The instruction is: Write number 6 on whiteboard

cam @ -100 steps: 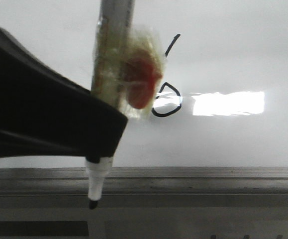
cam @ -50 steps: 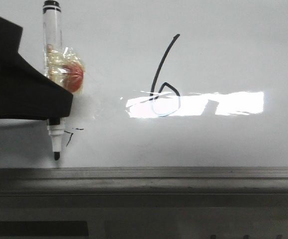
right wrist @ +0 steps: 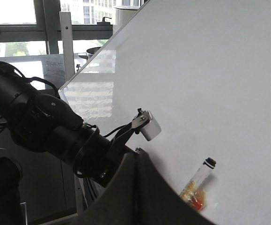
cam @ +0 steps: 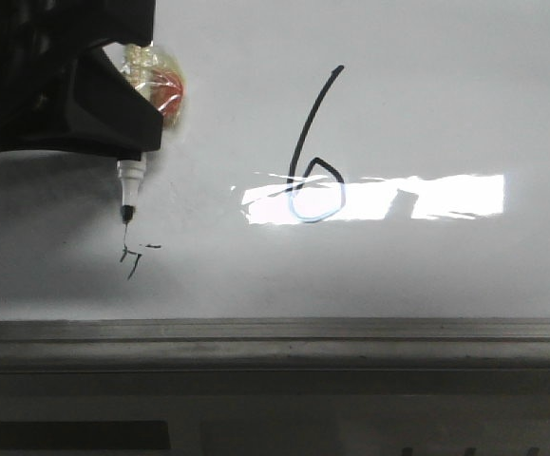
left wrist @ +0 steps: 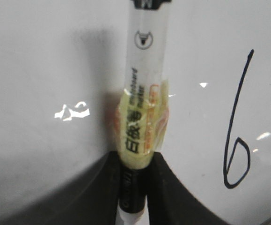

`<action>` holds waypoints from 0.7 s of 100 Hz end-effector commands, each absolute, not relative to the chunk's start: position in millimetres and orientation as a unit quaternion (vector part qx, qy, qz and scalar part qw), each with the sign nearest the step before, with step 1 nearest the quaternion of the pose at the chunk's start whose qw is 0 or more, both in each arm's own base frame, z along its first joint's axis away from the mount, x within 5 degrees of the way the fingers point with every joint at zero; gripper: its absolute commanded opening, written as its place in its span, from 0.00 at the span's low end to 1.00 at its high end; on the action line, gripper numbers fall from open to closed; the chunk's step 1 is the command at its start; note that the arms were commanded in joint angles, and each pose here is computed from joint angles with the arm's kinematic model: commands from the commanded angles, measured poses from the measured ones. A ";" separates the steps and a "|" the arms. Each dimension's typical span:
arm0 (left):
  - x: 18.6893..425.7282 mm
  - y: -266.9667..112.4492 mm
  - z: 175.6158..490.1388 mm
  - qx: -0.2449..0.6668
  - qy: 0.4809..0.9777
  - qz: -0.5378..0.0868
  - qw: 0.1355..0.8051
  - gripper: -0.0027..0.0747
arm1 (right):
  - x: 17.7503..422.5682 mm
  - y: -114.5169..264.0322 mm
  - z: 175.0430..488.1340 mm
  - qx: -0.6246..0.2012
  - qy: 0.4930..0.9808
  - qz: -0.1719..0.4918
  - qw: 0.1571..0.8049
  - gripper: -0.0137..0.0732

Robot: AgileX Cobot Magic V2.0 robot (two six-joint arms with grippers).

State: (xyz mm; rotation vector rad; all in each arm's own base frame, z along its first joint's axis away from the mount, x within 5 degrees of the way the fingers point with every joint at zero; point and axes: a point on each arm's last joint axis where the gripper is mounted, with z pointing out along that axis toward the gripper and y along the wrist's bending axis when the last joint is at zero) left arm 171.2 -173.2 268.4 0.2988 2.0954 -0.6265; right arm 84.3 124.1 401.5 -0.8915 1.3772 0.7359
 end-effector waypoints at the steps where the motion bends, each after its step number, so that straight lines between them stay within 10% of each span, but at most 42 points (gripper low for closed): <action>1: 179.3 -173.3 274.9 0.106 0.848 -0.227 0.467 0.01 | 87.0 120.2 414.1 -0.363 0.588 0.316 0.651 0.09; 70: 192.5 -180.6 244.9 0.087 0.881 -0.173 0.433 0.01 | 86.7 120.4 413.8 -0.364 0.588 0.316 0.649 0.09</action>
